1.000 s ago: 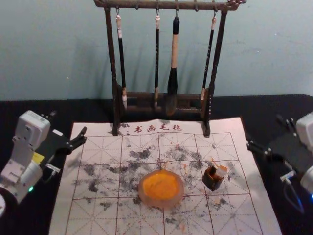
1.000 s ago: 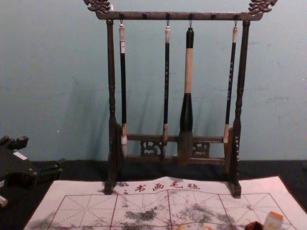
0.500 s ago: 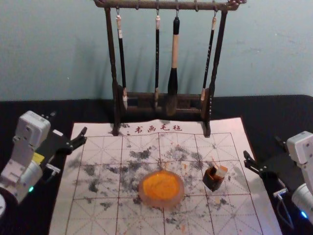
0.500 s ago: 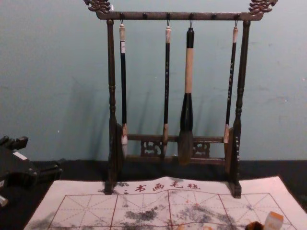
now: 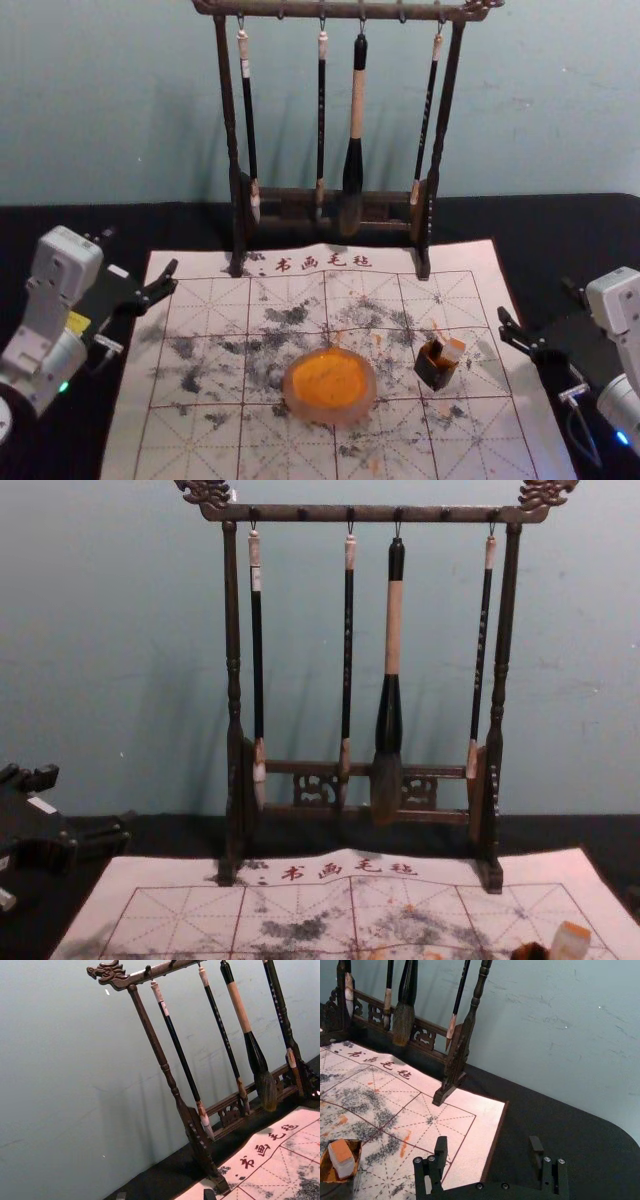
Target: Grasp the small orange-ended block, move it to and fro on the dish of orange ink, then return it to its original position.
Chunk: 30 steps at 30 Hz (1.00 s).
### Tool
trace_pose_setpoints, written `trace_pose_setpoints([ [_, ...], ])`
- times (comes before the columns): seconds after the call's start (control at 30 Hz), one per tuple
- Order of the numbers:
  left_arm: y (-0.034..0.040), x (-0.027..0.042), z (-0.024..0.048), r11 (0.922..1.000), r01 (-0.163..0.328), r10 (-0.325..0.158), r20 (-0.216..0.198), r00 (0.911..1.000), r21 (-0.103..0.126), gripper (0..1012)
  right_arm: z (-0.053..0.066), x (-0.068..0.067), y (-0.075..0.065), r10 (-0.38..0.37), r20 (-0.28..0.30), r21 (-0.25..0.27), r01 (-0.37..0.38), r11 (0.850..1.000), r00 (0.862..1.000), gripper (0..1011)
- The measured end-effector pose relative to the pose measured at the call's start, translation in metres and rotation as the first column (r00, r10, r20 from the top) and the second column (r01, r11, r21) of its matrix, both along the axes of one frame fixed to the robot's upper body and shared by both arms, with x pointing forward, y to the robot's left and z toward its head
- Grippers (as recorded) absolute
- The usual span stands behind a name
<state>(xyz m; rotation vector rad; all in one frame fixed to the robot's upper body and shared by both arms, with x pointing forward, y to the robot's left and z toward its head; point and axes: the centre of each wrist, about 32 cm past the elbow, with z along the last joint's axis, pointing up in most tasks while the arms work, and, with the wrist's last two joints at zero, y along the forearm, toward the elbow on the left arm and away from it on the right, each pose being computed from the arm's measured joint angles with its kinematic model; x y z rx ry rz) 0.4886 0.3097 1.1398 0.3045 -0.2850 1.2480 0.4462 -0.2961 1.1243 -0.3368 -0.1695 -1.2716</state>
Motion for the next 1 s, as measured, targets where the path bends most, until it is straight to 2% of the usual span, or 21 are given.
trace_pose_setpoints([
  [1.0, 0.0000, 0.0000, 0.0000, 1.0000, 0.000, 0.000, 0.000, 1.0000, 0.000, 1001, 0.0007, -0.0001, 0.0000, 0.001, 0.002, -0.002, -0.001, 1.000, 1.000, 1000],
])
